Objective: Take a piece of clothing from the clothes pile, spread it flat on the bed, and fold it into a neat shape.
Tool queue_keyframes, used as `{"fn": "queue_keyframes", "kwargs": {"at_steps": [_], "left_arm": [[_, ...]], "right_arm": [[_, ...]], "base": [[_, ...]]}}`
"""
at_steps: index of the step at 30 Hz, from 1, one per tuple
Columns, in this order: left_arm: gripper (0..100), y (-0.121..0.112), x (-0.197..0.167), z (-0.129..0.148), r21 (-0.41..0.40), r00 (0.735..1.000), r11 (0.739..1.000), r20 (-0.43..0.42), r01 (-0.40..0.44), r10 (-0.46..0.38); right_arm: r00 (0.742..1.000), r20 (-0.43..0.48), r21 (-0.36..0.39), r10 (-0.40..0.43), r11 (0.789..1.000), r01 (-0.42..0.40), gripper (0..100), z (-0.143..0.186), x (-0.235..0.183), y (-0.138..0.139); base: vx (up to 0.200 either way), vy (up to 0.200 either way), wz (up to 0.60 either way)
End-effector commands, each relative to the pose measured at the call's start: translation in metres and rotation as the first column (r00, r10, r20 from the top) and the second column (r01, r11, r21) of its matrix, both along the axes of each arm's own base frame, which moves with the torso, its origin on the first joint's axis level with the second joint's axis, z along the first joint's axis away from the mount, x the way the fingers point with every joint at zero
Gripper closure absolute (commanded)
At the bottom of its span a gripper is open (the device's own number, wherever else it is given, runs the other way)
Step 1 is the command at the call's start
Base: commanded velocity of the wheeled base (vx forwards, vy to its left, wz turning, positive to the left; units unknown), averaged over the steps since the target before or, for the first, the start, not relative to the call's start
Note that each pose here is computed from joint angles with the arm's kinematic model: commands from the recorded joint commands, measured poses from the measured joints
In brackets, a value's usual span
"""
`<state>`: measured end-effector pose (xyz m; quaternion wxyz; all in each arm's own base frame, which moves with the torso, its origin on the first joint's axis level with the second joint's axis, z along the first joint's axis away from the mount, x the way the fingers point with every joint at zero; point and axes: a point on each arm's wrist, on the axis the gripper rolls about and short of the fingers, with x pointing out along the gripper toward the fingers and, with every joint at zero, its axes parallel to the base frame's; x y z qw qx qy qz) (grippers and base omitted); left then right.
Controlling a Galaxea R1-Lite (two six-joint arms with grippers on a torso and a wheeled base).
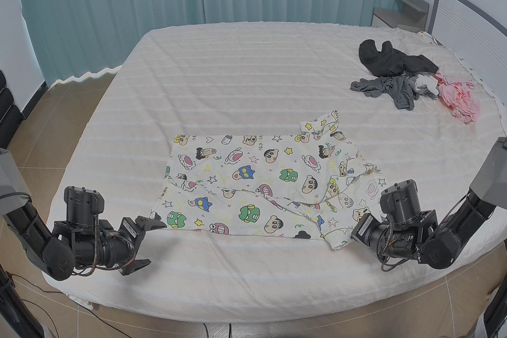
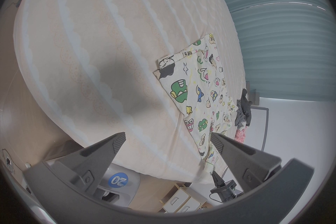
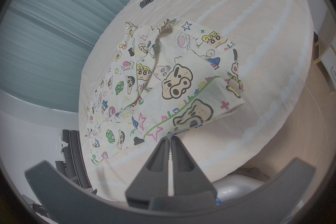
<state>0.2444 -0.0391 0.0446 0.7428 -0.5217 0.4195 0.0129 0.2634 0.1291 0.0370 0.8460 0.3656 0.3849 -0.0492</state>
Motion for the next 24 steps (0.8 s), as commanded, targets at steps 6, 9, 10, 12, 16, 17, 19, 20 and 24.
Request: {"fn": "queue_keyframes", "kwargs": {"at_steps": [6, 9, 10, 12, 16, 17, 19, 20, 24], "left_arm": [[0, 0.000, 0.000, -0.001, 0.000, 1.000, 1.000, -0.002, 0.000, 0.000], [0, 0.000, 0.000, -0.001, 0.000, 1.000, 1.000, -0.002, 0.000, 0.000], [0, 0.000, 0.000, -0.001, 0.000, 1.000, 1.000, -0.002, 0.000, 0.000], [0, 0.000, 0.000, -0.001, 0.000, 1.000, 1.000, -0.002, 0.000, 0.000], [0, 0.000, 0.000, -0.001, 0.000, 1.000, 1.000, -0.003, 0.000, 0.000], [0, 0.000, 0.000, -0.001, 0.000, 1.000, 1.000, -0.003, 0.000, 0.000], [0, 0.000, 0.000, -0.001, 0.000, 1.000, 1.000, -0.003, 0.000, 0.000], [0, 0.000, 0.000, -0.001, 0.000, 1.000, 1.000, -0.003, 0.000, 0.000], [0, 0.000, -0.001, -0.001, 0.000, 1.000, 1.000, -0.005, 0.000, 0.000]], "right_arm": [[0.999, -0.014, -0.002, 0.034, 0.999, -0.034, 0, -0.012, -0.008, 0.006], [0.999, 0.019, 0.013, 0.040, 0.999, -0.040, 0, -0.004, -0.011, 0.006], [0.998, 0.037, 0.024, 0.046, 0.999, -0.047, 0, 0.002, -0.013, 0.006], [0.997, 0.061, 0.041, 0.055, 0.997, -0.058, 0, 0.010, -0.014, 0.007], [0.981, 0.136, 0.121, 0.137, 0.981, -0.153, 0, 0.036, -0.015, 0.015], [0.978, 0.145, 0.131, 0.152, 0.976, -0.171, 0, 0.039, -0.012, 0.019], [0.972, 0.159, 0.146, 0.174, 0.969, -0.197, 0, 0.042, -0.006, 0.026], [0.970, 0.160, 0.152, 0.185, 0.966, -0.210, 0, 0.041, 0.001, 0.031], [0.969, 0.139, 0.148, 0.204, 0.963, -0.224, 0, 0.033, 0.026, 0.049]], "base": [[0.000, 0.000, 0.00], [0.000, 0.000, 0.00], [0.000, 0.000, 0.00], [0.000, 0.000, 0.00], [0.000, 0.000, 0.00], [0.000, 0.000, 0.00], [0.000, 0.000, 0.00], [0.000, 0.000, 0.00], [0.000, 0.000, 0.00]]}}
